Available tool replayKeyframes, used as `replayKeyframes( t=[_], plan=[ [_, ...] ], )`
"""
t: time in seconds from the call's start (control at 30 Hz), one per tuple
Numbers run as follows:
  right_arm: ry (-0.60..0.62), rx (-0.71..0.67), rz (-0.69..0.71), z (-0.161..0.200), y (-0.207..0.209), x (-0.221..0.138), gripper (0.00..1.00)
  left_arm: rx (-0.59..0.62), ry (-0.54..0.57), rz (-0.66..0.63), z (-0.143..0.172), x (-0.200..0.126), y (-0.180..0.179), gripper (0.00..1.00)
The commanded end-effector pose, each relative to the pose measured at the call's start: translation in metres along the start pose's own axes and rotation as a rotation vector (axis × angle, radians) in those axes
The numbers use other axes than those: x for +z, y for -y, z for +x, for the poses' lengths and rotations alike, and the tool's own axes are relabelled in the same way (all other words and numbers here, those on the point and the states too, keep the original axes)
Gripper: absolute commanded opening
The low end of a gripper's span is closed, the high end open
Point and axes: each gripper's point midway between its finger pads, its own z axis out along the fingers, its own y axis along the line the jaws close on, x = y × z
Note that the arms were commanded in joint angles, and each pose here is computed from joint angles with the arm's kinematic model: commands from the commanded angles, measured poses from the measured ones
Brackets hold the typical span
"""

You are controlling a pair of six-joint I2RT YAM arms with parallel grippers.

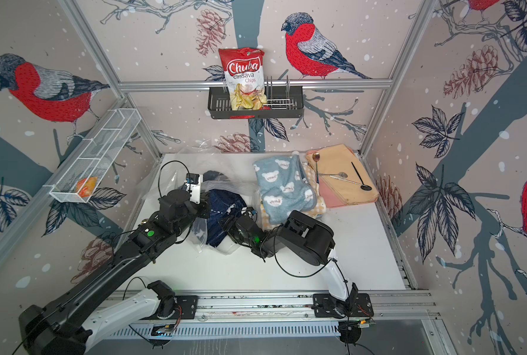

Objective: Take the blanket out of the vacuum bag
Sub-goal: Take out the blanket from the vacuum bag.

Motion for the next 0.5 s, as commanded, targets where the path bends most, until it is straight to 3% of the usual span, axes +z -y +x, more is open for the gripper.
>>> replayKeyframes(
  t=[0.0, 0.27, 0.37, 0.47],
  plan=[
    [0.058, 0.031, -0.015, -0.009, -0.004, 0.009, 0.7, -0.008, 0.04, 0.016, -0.011, -0.001, 0.004, 0.08],
    [0.106, 0.013, -0.02, -0.015, -0.008, 0.023, 0.65, -0.008, 0.043, 0.025, -0.012, -0.003, 0.007, 0.08],
    [0.106, 0.005, -0.047, -0.015, -0.013, 0.026, 0.52, -0.006, 0.042, 0.025, -0.011, -0.003, 0.007, 0.08],
    [0.101, -0.004, -0.068, -0.014, -0.016, 0.026, 0.29, -0.006, 0.044, 0.021, -0.012, -0.003, 0.006, 0.08]
  ],
)
